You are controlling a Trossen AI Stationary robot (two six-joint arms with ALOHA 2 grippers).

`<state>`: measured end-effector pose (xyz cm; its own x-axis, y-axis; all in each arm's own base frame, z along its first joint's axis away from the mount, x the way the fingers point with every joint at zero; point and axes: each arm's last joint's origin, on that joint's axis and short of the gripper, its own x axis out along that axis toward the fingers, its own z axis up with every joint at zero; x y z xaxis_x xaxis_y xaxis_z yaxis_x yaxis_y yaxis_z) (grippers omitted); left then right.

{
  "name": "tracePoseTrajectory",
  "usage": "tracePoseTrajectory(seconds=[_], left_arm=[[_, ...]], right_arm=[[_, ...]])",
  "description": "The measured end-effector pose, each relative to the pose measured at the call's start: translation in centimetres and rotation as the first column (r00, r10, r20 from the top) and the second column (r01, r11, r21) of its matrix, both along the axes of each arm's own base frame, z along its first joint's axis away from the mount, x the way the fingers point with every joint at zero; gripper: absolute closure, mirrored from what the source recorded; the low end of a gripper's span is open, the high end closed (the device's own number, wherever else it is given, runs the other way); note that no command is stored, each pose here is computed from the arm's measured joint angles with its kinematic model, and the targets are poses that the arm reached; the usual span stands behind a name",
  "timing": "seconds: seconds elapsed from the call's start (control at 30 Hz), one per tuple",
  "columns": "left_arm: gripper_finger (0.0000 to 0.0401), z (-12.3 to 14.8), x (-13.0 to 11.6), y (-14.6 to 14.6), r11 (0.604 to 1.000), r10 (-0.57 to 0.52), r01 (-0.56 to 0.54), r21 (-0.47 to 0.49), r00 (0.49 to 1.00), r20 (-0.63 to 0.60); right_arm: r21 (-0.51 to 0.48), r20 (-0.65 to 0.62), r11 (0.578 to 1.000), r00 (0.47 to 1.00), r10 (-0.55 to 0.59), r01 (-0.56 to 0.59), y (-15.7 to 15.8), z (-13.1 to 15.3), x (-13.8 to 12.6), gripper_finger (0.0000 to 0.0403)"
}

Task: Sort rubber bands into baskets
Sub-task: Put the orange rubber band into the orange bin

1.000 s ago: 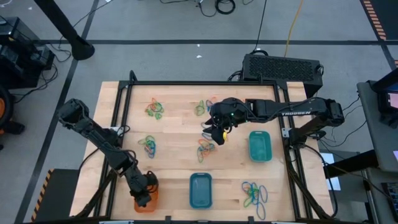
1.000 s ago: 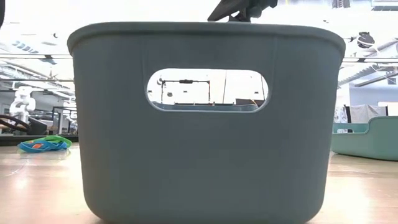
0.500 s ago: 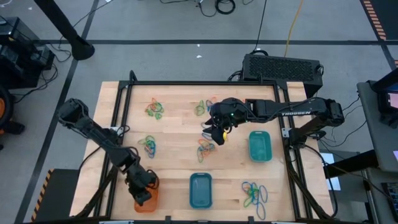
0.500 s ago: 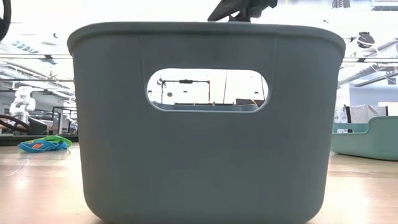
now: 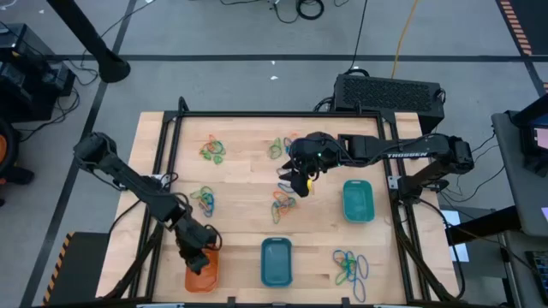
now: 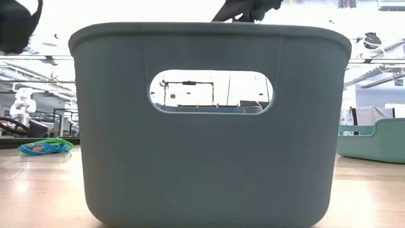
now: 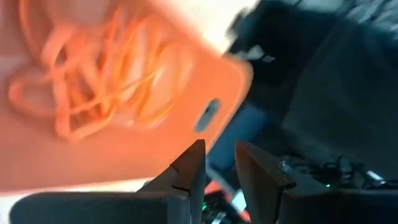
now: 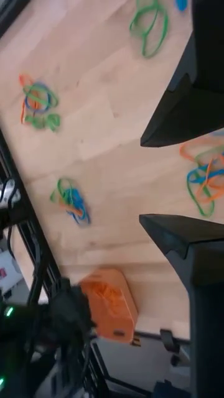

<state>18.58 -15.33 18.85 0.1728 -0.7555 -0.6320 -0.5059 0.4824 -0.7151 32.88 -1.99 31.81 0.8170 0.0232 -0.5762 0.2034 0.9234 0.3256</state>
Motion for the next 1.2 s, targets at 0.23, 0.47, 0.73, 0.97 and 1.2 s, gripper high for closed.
tracePoseTrajectory(seconds=[0.23, 0.47, 0.73, 0.97, 1.2], left_arm=[[0.0308, 4.1, 0.0, 3.3, 0.975, 0.195, -0.221, 0.037, 0.917, 0.348], [0.0308, 5.7, 0.9, 7.2, 0.836, 0.263, -0.505, 0.217, 0.713, 0.650], [0.0308, 5.2, 2.9, 10.7, 0.715, 0.179, -0.598, 0.361, 0.656, 0.733], [0.0309, 5.2, 4.3, 12.2, 0.702, 0.175, -0.631, 0.330, 0.602, 0.779], [0.0309, 4.7, 4.9, 12.5, 0.739, 0.183, -0.597, 0.312, 0.624, 0.760]], right_arm=[[0.010, -0.148, 0.992, 0.981, -0.122, 0.125, -3.9, 0.1, -1.6, 0.0225], [0.002, -0.396, 0.957, 0.879, -0.267, 0.292, -9.2, -1.7, -4.6, 0.0225], [-0.070, -0.573, 0.893, 0.715, -0.401, 0.445, -14.3, -4.5, -7.0, 0.0225], [-0.109, -0.698, 0.842, 0.563, -0.443, 0.528, -18.1, -9.0, -7.3, 0.0225], [-0.108, -0.787, 0.798, 0.439, -0.433, 0.594, -21.1, -13.7, -7.6, 0.0225]])
